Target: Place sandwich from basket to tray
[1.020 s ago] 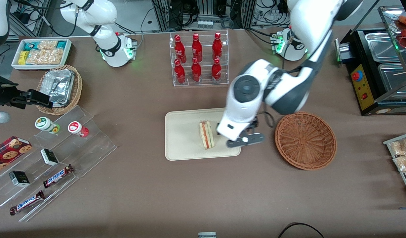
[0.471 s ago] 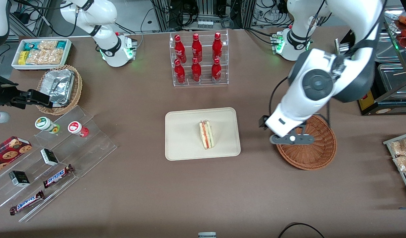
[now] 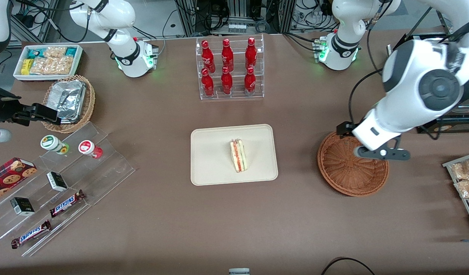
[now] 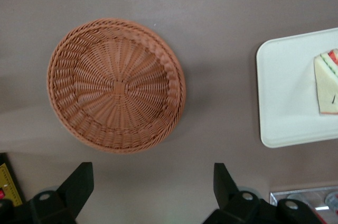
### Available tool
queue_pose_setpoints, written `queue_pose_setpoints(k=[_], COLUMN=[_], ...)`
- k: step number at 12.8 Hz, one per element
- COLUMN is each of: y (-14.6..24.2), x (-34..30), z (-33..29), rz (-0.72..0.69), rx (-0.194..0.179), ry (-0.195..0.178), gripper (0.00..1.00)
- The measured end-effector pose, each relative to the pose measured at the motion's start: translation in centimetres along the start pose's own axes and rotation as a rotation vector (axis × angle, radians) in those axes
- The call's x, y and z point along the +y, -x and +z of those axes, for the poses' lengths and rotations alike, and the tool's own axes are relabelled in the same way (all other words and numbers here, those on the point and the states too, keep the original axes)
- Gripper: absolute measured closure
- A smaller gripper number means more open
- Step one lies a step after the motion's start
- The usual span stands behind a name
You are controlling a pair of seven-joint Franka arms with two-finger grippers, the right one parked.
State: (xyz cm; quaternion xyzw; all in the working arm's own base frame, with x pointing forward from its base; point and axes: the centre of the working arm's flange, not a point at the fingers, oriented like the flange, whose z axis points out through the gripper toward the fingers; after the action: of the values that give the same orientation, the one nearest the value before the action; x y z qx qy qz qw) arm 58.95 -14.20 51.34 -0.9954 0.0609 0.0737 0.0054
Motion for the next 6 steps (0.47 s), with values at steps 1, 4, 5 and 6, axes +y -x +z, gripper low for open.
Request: queue_pose_setpoints(k=[1, 4, 5, 6], y=[0.4, 1.6, 2.1, 2.5], x=[-0.7, -2.4, -3.4, -4.4], z=[-0.5, -1.8, -2.1, -2.4], rz=[0.004, 0.002, 0.007, 0.014], rx=[-0.006, -0.019, -0.033, -0.043], ry=[0.003, -0.005, -0.005, 0.002], gripper=[0.00, 0.00, 0.00, 0.00])
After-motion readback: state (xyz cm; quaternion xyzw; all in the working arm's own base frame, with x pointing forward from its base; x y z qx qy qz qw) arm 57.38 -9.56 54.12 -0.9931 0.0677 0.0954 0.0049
